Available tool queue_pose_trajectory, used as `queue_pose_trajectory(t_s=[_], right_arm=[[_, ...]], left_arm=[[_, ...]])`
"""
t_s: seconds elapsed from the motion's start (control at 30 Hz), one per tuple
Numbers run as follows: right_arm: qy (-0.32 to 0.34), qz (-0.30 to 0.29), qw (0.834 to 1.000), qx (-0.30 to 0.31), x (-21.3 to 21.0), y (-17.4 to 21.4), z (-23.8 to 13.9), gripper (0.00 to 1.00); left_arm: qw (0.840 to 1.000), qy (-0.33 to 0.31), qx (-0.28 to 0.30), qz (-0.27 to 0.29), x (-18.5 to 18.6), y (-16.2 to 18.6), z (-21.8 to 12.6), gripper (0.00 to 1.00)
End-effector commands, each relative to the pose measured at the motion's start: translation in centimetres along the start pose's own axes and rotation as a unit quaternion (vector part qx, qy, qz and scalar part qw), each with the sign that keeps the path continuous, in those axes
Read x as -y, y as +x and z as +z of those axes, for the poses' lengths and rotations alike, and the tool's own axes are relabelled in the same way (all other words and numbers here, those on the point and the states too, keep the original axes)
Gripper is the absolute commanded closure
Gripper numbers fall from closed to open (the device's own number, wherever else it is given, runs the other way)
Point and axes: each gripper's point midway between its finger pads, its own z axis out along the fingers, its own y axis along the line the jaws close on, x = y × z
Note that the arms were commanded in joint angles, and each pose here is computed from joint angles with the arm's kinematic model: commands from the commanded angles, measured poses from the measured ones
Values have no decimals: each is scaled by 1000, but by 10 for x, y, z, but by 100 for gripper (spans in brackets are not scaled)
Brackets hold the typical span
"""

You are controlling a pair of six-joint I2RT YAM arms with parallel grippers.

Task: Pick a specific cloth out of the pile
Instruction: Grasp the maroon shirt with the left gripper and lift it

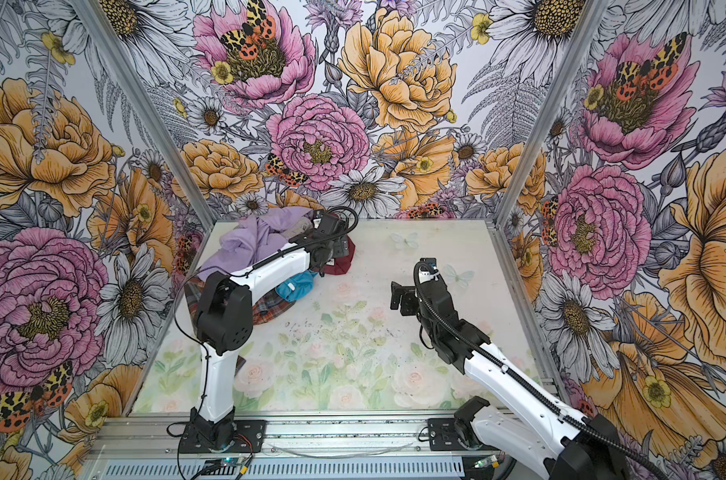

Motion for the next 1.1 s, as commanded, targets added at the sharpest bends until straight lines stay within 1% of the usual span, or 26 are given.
queue_pose_trajectory(t_s=[0.0,0.13,0.3,0.43,0.63,0.73,0.77,0.8,0.83,0.87,0.93,1.03,1.07], right_arm=[[-16,-13,1000,-5,-6,-6,-1,1],[-17,-14,1000,-12,-4,-5,3,0],[-15,-12,1000,-20,2,-4,9,1],[-13,-16,999,-28,5,-3,15,0],[-16,-23,999,-38,4,1,24,1],[-15,-23,999,-41,5,3,27,1],[-15,-22,999,-42,5,3,28,0],[-13,-21,999,-41,6,2,28,0],[-13,-19,999,-38,5,1,29,1],[-13,-17,999,-34,5,-1,29,1],[-15,-16,999,-28,4,-5,28,2],[-16,-14,1000,-22,3,-11,28,3],[-17,-12,1000,-20,3,-13,27,3]], left_arm=[[1000,-25,9,-13,-3,-13,4,6],[999,-34,8,-33,-6,-20,23,5],[998,-52,6,-25,-5,-18,45,1],[997,-73,-2,-16,-7,-5,66,1],[996,-82,-32,-18,-15,22,100,1],[995,-75,-53,-28,-20,32,114,1],[995,-67,-63,-34,-22,35,119,4],[995,-59,-72,-38,-21,38,122,8],[995,-51,-80,-43,-22,40,124,17],[994,-42,-86,-44,-20,40,126,33],[995,-30,-84,-32,-16,35,122,60],[998,-21,-59,-13,-7,12,103,93],[999,-16,-49,-10,-5,2,94,99]])
